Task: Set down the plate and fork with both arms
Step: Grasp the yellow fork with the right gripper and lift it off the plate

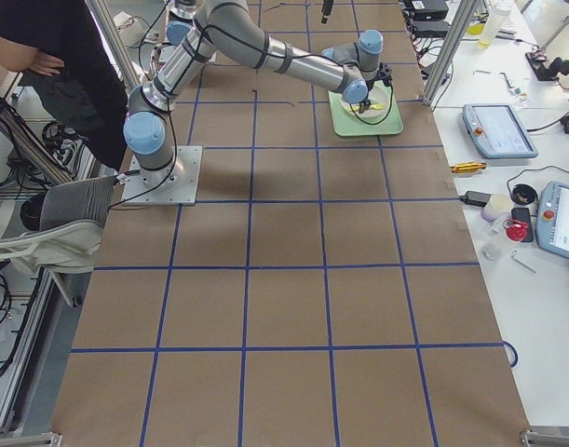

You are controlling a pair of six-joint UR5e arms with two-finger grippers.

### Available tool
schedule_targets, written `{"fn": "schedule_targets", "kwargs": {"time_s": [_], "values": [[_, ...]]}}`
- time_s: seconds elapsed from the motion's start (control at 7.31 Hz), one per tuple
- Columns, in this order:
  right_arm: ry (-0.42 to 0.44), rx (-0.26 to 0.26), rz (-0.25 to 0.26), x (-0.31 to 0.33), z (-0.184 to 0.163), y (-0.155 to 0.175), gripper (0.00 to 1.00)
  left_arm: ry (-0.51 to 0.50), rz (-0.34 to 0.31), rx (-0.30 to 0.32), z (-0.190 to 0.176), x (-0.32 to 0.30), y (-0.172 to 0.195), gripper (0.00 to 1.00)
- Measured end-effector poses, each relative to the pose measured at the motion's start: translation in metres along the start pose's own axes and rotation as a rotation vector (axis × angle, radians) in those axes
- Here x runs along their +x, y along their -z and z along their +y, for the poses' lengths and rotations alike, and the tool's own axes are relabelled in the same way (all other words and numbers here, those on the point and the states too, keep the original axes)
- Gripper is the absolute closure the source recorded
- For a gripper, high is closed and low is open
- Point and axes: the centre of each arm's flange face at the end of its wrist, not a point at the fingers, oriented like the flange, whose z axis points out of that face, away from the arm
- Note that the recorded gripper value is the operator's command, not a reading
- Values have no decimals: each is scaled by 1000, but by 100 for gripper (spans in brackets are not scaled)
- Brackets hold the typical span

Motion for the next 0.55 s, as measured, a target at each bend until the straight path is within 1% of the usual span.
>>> {"fn": "schedule_targets", "kwargs": {"time_s": [0.14, 0.55], "values": [[0, -4, 0, 0, 0, -3, 100, -2, 0, 2, 0, -1, -1, 0], [0, 1, -2, 0, -2, 0, 100, -6, -6, 2, -1, -2, -2, 0]]}}
